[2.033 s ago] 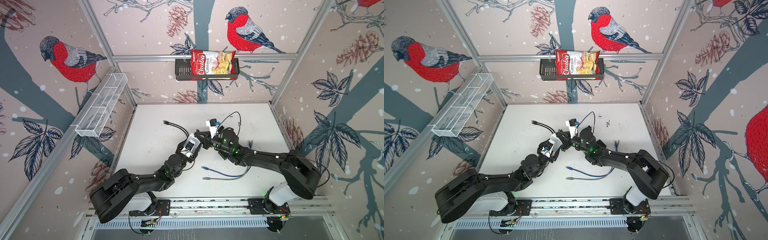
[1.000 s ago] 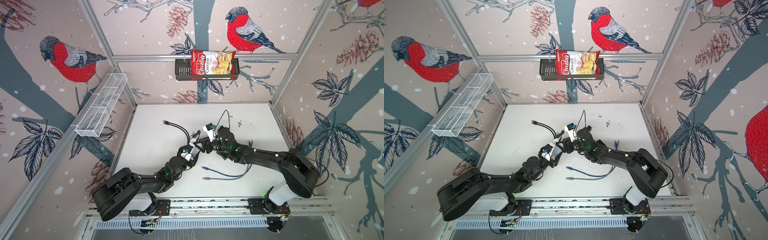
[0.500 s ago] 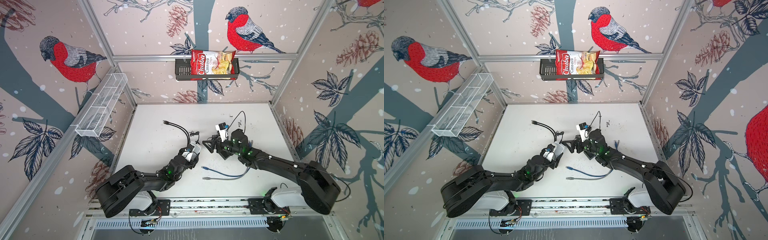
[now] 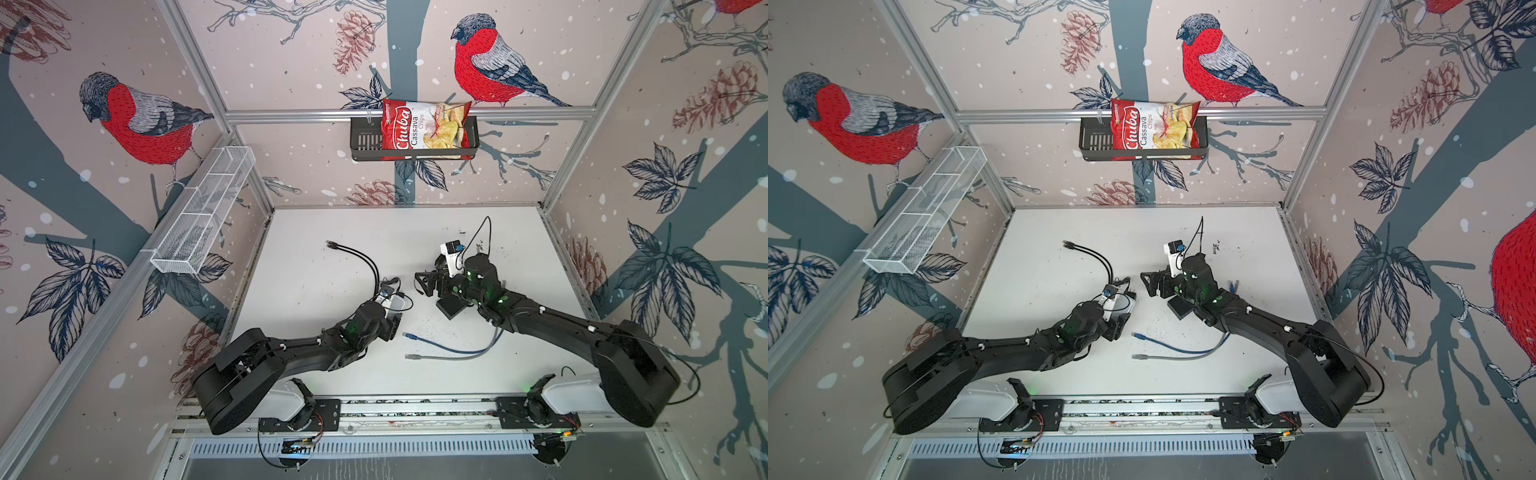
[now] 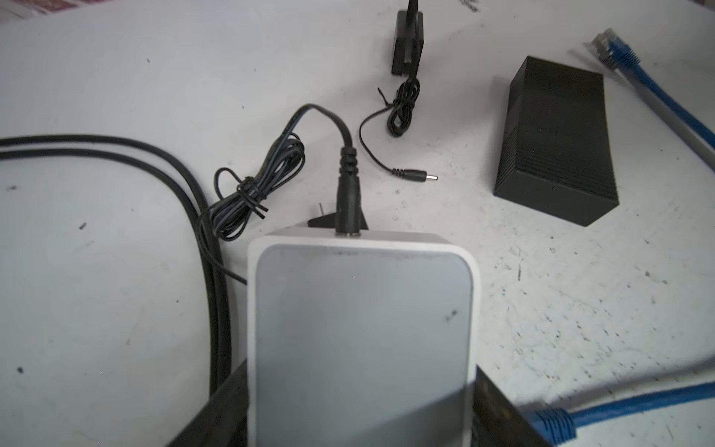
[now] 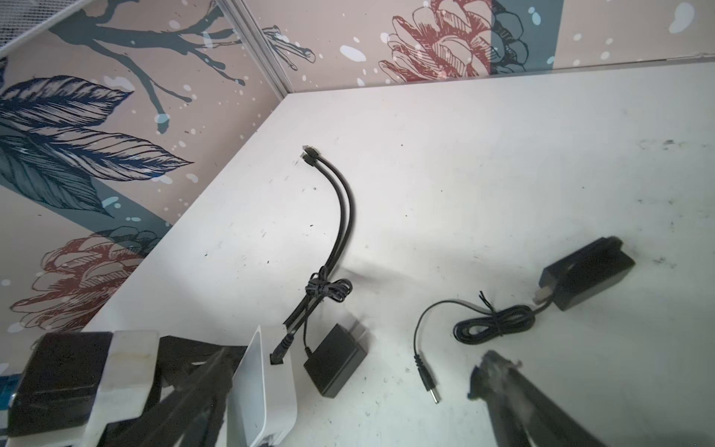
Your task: Insert the plug into the switch port
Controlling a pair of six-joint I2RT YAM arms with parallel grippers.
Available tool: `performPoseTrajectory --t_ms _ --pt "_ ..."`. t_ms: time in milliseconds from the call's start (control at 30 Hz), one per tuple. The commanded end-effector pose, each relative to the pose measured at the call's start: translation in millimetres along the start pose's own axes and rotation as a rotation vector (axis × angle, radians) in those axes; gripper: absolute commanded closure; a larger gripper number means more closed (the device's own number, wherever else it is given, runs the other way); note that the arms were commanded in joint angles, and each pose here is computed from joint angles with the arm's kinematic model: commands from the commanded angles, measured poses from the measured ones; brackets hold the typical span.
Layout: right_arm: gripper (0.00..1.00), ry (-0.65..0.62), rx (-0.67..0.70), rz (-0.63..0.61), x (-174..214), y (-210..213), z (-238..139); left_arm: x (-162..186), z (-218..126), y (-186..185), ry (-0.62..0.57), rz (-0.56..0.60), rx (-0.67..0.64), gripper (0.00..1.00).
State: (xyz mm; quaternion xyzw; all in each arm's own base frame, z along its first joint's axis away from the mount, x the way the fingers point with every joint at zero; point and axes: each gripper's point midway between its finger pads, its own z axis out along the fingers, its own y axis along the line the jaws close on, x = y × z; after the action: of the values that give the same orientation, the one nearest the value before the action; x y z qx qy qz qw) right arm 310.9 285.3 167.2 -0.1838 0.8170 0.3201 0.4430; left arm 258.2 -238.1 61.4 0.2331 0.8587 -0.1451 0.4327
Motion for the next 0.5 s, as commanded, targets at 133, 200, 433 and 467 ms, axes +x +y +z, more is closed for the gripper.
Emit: performPoseTrajectory --t_ms 133,200,433,467 --pt "0.01 0.011 0.026 -0.019 2.0 -8.3 7.4 37.4 -0.6 0.3 0.198 -0.052 -0.029 0.88" --pt "0.01 0.017 0.028 -0.02 3.7 -9.6 8.6 43.8 0.3 2.8 0.236 -0.062 -0.05 0.88" --pt "0.01 0.075 0.002 -0.021 19.9 -8.4 14.5 49.6 -1.8 1.5 0.278 -0.055 -0.046 0.88" --pt "0.01 0.081 0.003 -0.019 22.3 -9.2 15.2 48.3 -3.5 1.7 0.273 -0.049 -0.043 0.88"
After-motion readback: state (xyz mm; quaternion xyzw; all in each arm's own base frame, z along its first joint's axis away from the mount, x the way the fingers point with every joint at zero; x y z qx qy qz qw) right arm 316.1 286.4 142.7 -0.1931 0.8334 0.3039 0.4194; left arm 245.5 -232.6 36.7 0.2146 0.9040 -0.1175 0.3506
